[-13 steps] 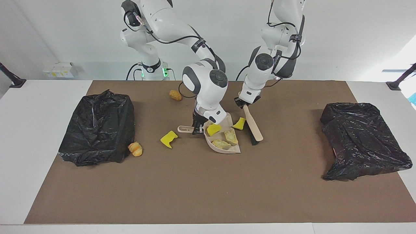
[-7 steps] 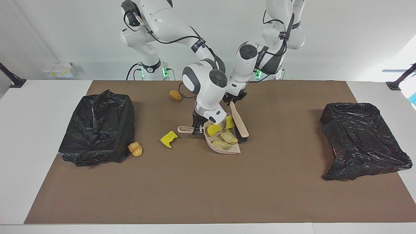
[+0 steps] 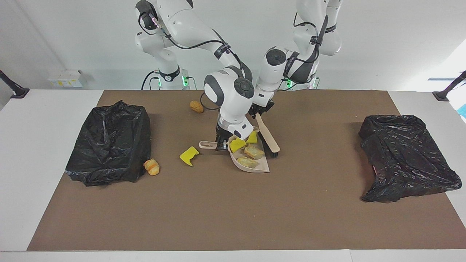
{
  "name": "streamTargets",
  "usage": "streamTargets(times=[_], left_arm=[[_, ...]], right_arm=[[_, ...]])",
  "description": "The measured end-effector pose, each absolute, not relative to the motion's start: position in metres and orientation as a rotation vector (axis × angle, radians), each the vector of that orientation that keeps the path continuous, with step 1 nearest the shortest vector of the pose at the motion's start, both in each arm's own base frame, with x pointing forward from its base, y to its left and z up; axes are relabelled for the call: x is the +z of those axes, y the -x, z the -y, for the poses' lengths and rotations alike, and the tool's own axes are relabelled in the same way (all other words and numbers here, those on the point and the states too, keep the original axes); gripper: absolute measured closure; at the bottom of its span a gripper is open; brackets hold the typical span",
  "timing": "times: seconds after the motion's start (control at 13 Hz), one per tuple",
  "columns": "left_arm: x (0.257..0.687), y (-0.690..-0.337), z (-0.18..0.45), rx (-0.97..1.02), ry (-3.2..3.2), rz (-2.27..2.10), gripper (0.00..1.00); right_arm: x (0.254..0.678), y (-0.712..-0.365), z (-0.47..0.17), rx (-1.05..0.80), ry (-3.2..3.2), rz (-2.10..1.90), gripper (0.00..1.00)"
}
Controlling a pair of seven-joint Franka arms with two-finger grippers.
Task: Sweep and dump trash in bin
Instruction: 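Sweep the paper and sponge pieces into the dustpan with the left gripper, then carry the dustpan to the black bag and tip it with the right gripper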
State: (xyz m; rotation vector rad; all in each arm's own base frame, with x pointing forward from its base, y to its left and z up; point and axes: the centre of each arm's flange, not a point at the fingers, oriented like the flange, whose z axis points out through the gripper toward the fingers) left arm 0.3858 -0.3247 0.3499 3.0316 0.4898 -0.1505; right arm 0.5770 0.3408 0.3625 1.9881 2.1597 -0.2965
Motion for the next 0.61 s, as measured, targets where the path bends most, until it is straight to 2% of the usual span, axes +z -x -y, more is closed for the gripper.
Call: streamTargets(times=[0.38, 0.61], left_arm=[[0.344, -0.381, 0.299, -0.254, -3.075, -0.547, 0.74], [0.344, -0.381, 0.296, -0.263, -3.078, -0.553, 0.74]], right_arm=[[0.372, -0.592, -0.318, -0.237, -2.108, -2.122, 0.67], [0.398, -0.604, -0.297, -0.154, -2.187, -2.079, 0.67]])
